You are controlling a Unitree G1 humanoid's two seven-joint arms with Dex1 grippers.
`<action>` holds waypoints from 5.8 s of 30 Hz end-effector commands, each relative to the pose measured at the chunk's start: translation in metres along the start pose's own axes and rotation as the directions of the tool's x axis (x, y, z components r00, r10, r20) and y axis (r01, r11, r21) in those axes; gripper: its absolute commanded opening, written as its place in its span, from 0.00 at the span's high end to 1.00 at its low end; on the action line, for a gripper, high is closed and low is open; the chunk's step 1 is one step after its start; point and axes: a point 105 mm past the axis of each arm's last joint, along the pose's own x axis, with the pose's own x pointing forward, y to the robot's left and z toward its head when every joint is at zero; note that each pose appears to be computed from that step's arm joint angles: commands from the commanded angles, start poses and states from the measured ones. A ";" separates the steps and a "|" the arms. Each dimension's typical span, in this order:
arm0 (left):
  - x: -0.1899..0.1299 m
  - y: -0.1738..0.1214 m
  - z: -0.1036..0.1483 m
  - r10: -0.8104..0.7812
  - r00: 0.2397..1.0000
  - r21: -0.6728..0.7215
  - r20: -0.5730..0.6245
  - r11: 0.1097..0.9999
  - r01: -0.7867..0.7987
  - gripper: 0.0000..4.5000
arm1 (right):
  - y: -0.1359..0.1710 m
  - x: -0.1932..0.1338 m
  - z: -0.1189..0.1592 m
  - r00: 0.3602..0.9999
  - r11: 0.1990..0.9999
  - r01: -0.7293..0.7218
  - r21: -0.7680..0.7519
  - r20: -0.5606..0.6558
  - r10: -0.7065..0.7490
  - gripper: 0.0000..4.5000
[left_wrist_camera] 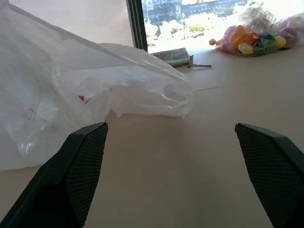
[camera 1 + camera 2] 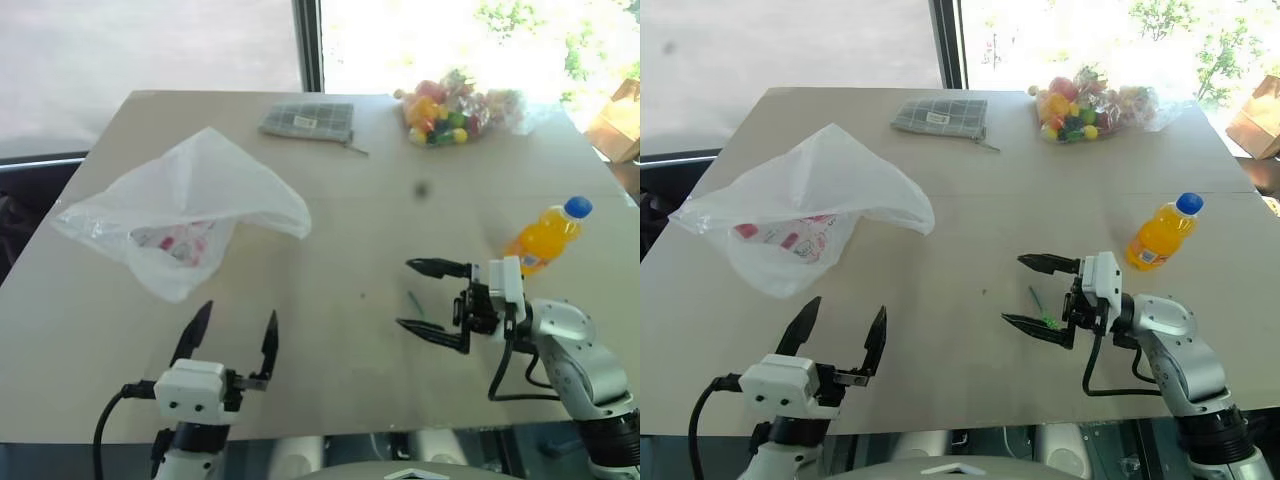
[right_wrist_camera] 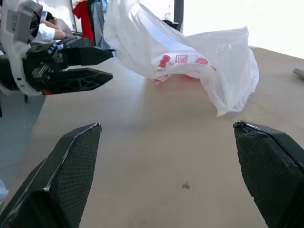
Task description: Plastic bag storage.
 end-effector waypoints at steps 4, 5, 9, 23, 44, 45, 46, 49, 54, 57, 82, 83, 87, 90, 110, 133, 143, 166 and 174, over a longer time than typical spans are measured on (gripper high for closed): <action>-0.002 0.013 0.025 0.114 0.988 0.103 0.107 0.987 -0.125 0.01 | 0.004 0.013 0.021 0.995 0.996 -0.073 -0.044 0.061 0.075 0.00; -0.002 0.016 0.025 0.138 0.984 0.115 0.110 0.982 -0.150 0.01 | 0.003 0.013 0.020 0.995 0.996 -0.074 -0.044 0.060 0.076 0.00; -0.007 0.021 0.033 0.209 0.969 0.111 0.128 0.968 -0.224 0.01 | 0.001 0.012 0.014 0.995 0.995 -0.091 -0.052 0.032 0.092 0.00; 0.015 0.058 0.013 0.399 0.914 0.095 0.073 0.910 -0.405 0.01 | -0.005 0.020 0.012 0.992 0.991 -0.115 -0.066 0.043 0.118 0.00; 0.063 0.080 0.012 0.364 0.928 0.074 0.083 0.926 -0.370 0.95 | -0.001 0.023 0.008 0.997 0.996 -0.063 -0.061 0.045 0.065 0.00; 0.064 0.079 0.012 0.358 0.930 0.070 0.083 0.929 -0.364 0.99 | -0.001 0.022 0.007 0.997 0.996 -0.059 -0.061 0.043 0.062 0.00; 0.065 0.077 0.012 0.352 0.932 0.060 0.081 0.932 -0.357 0.99 | -0.002 0.021 0.006 0.998 0.997 -0.051 -0.059 0.034 0.053 0.00; 0.069 0.072 0.013 0.329 0.941 0.015 0.080 0.944 -0.331 0.99 | -0.005 0.013 -0.003 0.999 1.000 -0.005 -0.024 -0.035 0.004 0.00; 0.079 0.062 0.016 0.257 0.962 -0.066 0.097 0.966 -0.251 0.99 | -0.008 -0.004 -0.014 0.985 0.996 0.074 0.048 -0.159 -0.065 0.00; 0.084 0.053 0.019 0.194 0.974 -0.122 0.116 0.976 -0.179 0.99 | 0.000 -0.016 -0.023 0.962 0.990 0.118 0.072 -0.257 -0.096 0.00; 0.098 0.038 0.026 0.046 0.987 -0.264 0.153 0.965 -0.004 1.00 | 0.012 -0.036 -0.079 0.802 0.912 0.410 0.025 -0.487 -0.347 0.82; 0.102 0.039 0.027 0.047 0.986 -0.275 0.159 0.961 -0.002 1.00 | 0.012 -0.037 -0.078 0.800 0.911 0.413 0.022 -0.487 -0.351 0.83; 0.120 0.037 0.031 0.036 0.981 -0.308 0.191 0.951 0.025 1.00 | 0.007 -0.037 -0.075 0.794 0.903 0.430 -0.006 -0.474 -0.381 0.83; 0.146 0.028 0.038 -0.017 0.969 -0.341 0.245 0.935 0.102 1.00 | -0.004 -0.036 -0.068 0.787 0.885 0.464 -0.036 -0.442 -0.431 0.83; 0.053 -0.045 0.030 -0.792 0.587 -0.341 0.167 0.512 0.788 1.00 | -0.036 0.016 -0.019 0.914 0.942 0.308 0.130 -0.313 -0.256 0.83; 0.054 -0.042 0.043 -0.669 0.691 -0.399 0.273 0.575 0.714 1.00 | -0.039 0.052 -0.011 0.948 0.948 0.207 0.244 -0.290 -0.133 0.83; 0.046 -0.033 0.027 -0.687 0.697 -0.396 0.205 0.593 0.701 1.00 | -0.099 0.088 0.047 0.920 0.921 0.370 0.123 0.088 -0.381 0.83; 0.099 0.017 0.050 -0.384 0.836 -0.508 0.391 0.667 0.544 1.00 | -0.085 0.085 0.005 0.951 0.960 0.277 0.049 -0.157 -0.266 0.01; 0.113 0.029 0.056 -0.302 0.857 -0.576 0.418 0.641 0.508 1.00 | -0.040 0.048 0.055 0.988 0.988 0.130 0.078 -0.092 -0.123 0.01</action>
